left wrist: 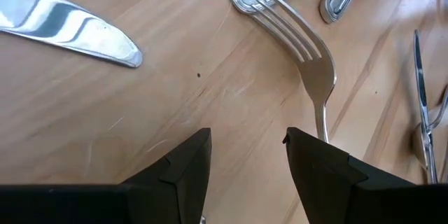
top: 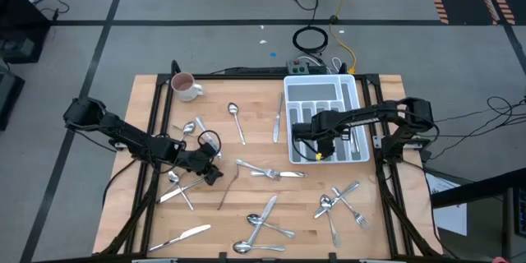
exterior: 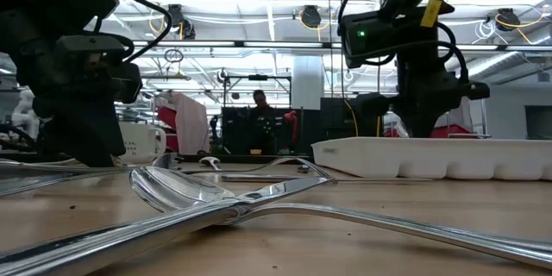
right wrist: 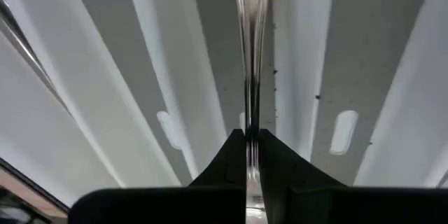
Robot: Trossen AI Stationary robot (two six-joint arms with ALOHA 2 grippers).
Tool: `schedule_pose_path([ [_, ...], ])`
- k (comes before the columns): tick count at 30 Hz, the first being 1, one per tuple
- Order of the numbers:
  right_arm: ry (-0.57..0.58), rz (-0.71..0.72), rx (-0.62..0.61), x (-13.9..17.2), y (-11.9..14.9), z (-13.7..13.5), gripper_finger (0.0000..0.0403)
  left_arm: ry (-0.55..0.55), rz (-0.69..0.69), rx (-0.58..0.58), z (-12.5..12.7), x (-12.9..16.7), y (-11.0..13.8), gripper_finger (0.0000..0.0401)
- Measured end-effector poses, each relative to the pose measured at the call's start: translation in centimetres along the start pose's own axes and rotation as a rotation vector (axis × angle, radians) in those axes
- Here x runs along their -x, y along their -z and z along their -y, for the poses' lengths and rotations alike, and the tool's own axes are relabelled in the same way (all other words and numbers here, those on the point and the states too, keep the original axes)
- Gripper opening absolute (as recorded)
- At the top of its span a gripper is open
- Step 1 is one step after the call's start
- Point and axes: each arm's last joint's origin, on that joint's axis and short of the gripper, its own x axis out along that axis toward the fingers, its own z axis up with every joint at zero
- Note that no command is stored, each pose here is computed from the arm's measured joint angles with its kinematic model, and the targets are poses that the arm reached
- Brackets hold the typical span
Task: Sort silverware
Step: Put the spoon in the middle section of the silverware tray
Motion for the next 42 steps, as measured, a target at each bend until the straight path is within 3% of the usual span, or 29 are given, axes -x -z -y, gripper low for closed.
schedule_pose_path([
  [9, 0.01, -0.006, -0.215, 0.0, 0.0, 0.1, 0.0048, -0.015, 0.025, -0.004, -0.1, 0.0, -0.1, 0.0191],
  [18, 0.021, -0.043, -0.319, 0.0, 0.1, 0.1, 0.0105, -0.016, 0.029, -0.004, -0.1, 0.0, -0.1, 0.0191],
  [22, 0.117, -0.103, -0.529, 0.3, 0.5, 0.7, 0.0113, 0.012, 0.043, 0.0, 0.2, 0.0, -0.2, 0.0191],
  [26, 0.22, -0.127, -0.727, 2.2, 1.3, 1.2, 0.0113, 0.108, 0.089, 0.01, 1.1, 0.1, -0.7, 0.0191],
  [30, 0.34, -0.02, -0.992, 6.1, 2.1, 1.8, 0.0113, 0.236, 0.147, 0.049, 2.3, 0.4, -1.3, 0.0191],
  [34, 0.391, 0.287, -1.224, 11.1, 1.8, 1.4, 0.0114, 0.389, 0.219, 0.06, 3.7, 1.0, -2.0, 0.0191],
  [38, 0.334, 0.553, -1.408, 14.5, -0.2, 0.1, 0.0114, 0.525, 0.298, 0.03, 5.1, 1.8, -2.7, 0.0191],
  [42, 0.151, 0.521, -1.585, 15.0, -4.1, -2.6, 0.0114, 0.584, 0.343, -0.004, 6.5, 2.4, -3.4, 0.0191],
])
